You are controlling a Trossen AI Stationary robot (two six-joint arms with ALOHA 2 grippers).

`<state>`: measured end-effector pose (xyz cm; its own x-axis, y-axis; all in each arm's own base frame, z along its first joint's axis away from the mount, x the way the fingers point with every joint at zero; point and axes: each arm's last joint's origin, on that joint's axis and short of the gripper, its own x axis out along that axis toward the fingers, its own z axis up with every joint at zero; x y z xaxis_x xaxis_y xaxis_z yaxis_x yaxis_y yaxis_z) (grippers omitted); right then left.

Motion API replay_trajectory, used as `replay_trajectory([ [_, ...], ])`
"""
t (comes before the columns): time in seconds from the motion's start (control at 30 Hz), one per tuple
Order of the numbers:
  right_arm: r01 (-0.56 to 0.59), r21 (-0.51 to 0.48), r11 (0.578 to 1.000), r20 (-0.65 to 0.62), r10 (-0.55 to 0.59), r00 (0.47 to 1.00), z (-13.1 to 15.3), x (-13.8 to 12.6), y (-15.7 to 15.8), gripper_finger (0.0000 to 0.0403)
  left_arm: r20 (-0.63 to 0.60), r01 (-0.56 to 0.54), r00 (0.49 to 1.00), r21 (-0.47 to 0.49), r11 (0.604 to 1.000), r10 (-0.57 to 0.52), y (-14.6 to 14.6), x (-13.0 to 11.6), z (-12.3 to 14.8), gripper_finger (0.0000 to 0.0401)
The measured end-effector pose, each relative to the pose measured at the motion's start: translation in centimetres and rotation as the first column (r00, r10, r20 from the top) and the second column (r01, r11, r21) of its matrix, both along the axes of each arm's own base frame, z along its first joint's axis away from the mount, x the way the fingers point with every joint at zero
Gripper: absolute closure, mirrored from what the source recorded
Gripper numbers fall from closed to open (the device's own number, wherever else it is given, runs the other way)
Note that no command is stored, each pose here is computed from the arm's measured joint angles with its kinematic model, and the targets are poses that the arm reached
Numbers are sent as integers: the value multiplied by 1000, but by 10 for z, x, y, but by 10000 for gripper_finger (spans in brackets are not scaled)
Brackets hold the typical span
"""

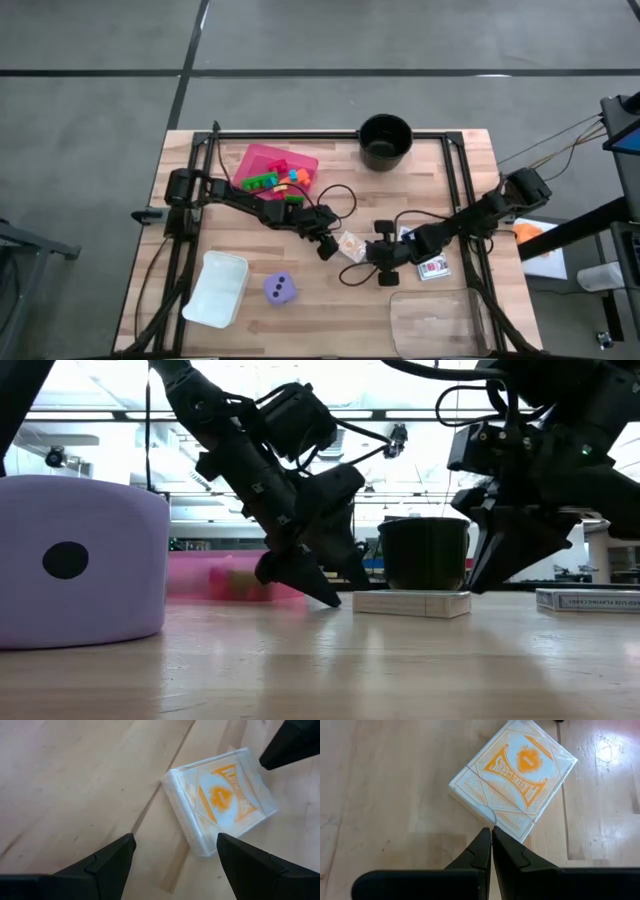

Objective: Pick & Place Toys
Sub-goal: Put the yellow deck of cards into the transparent bin

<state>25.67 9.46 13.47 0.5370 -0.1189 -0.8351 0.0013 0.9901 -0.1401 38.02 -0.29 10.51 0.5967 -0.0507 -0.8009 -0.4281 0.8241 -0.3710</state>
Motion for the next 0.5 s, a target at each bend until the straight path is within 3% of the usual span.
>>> replay_trajectory([
  [0.3, -34, -20, 999, 78, 36, 996, 5, 7, 1, 385, -1, -4, 1000, 5, 1000, 4, 1, 0, -1, 106],
  [0.5, -25, -9, 1000, 42, 26, 999, -7, 10, -2, 385, 17, -20, 1000, -17, 1000, 21, -1, 1, 0, 106],
])
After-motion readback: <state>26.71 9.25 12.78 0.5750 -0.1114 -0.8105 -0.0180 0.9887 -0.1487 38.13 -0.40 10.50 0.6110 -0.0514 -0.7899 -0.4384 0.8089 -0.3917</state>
